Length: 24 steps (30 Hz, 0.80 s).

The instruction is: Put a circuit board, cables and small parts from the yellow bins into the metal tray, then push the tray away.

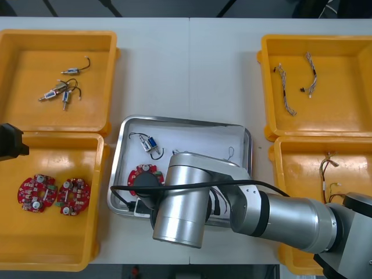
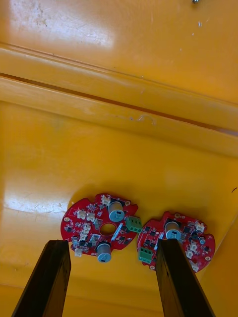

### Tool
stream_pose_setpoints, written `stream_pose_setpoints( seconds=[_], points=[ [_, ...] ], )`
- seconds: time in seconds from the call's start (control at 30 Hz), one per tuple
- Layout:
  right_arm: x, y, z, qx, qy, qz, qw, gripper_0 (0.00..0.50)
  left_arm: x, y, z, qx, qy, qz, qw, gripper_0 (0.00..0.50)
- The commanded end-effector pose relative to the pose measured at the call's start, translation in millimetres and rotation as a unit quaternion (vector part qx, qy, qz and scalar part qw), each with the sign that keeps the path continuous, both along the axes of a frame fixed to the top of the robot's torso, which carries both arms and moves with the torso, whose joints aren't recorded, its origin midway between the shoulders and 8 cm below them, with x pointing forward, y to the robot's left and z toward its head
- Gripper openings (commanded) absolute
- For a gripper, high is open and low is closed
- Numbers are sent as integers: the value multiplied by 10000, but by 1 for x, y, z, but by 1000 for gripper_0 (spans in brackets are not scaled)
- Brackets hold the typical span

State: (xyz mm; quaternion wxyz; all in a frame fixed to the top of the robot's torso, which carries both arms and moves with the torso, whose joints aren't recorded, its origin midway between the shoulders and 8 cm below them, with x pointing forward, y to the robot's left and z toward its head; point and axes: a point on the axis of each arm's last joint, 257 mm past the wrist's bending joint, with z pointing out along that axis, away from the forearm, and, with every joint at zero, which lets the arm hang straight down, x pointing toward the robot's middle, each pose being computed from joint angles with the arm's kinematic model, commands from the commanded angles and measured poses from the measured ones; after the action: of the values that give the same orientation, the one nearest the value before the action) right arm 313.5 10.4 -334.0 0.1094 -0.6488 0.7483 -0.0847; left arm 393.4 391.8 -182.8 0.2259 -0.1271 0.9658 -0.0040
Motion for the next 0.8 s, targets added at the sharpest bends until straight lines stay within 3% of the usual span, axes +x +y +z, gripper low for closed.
stream_pose_setpoints(
  seconds=[0.03, 0.57, 0.8],
  points=[
    [9, -4, 15, 3, -336, 155, 9993, 0, 0, 14, 11, 255, -40, -99, 9996, 500],
    [69, -23, 55, -242, -1107, 256, 9932, 0, 0, 14, 11, 255, -40, -99, 9996, 500],
    [90, -22, 74, -297, -1299, 389, 9903, 0, 0, 14, 11, 255, -40, -99, 9996, 500]
  ],
)
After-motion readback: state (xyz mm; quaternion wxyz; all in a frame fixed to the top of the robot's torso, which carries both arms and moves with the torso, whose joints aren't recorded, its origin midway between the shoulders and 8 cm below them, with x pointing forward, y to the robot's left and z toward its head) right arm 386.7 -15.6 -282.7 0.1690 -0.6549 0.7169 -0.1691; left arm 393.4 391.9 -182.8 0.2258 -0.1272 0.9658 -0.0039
